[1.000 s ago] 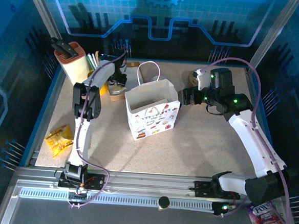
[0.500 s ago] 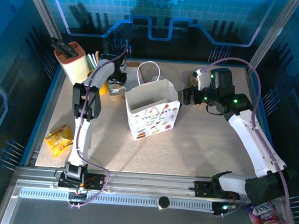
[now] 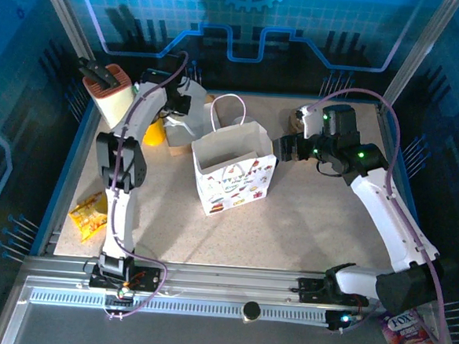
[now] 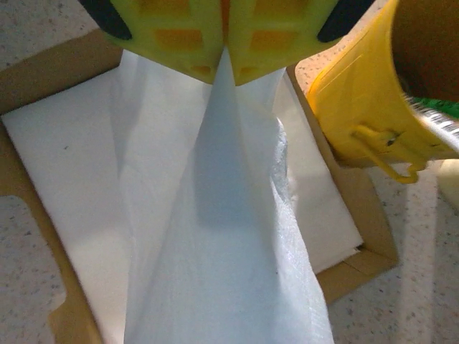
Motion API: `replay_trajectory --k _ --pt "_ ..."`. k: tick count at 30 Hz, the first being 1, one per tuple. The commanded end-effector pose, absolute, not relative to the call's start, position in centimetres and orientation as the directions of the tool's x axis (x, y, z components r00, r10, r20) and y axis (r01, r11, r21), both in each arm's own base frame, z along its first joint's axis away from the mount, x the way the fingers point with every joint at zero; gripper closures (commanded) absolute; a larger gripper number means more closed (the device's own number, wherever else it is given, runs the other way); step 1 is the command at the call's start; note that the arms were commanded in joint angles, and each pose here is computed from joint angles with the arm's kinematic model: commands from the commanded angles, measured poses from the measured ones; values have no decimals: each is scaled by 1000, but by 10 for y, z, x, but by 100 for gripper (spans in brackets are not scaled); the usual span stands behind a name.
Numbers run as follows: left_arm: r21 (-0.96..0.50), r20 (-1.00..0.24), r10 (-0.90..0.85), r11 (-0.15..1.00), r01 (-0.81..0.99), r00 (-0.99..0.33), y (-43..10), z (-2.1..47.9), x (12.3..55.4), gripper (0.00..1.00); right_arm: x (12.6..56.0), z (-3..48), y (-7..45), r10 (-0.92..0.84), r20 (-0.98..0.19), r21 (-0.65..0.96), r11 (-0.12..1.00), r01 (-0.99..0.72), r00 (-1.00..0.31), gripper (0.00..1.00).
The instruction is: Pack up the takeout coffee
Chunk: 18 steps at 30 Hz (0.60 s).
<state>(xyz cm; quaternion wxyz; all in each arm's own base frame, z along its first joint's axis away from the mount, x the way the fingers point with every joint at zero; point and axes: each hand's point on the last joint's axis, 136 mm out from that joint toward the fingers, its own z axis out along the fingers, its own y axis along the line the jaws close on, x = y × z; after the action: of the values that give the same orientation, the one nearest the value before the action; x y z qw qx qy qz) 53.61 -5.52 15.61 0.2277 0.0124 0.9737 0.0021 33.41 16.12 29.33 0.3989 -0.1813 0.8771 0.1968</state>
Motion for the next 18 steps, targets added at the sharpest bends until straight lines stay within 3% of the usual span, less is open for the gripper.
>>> replay_trajectory --k 1,10,18 --pt "17 -483 32 999 27 -875 -55 183 528 92 331 294 165 -176 -763 198 852 -485 -621 8" --pt "36 -607 20 999 -2 -794 -48 249 512 99 330 295 164 -174 -766 197 852 -484 -619 8" --pt "27 -722 11 1000 -11 -692 -45 320 468 100 331 298 166 -170 -774 202 847 -492 -610 8"
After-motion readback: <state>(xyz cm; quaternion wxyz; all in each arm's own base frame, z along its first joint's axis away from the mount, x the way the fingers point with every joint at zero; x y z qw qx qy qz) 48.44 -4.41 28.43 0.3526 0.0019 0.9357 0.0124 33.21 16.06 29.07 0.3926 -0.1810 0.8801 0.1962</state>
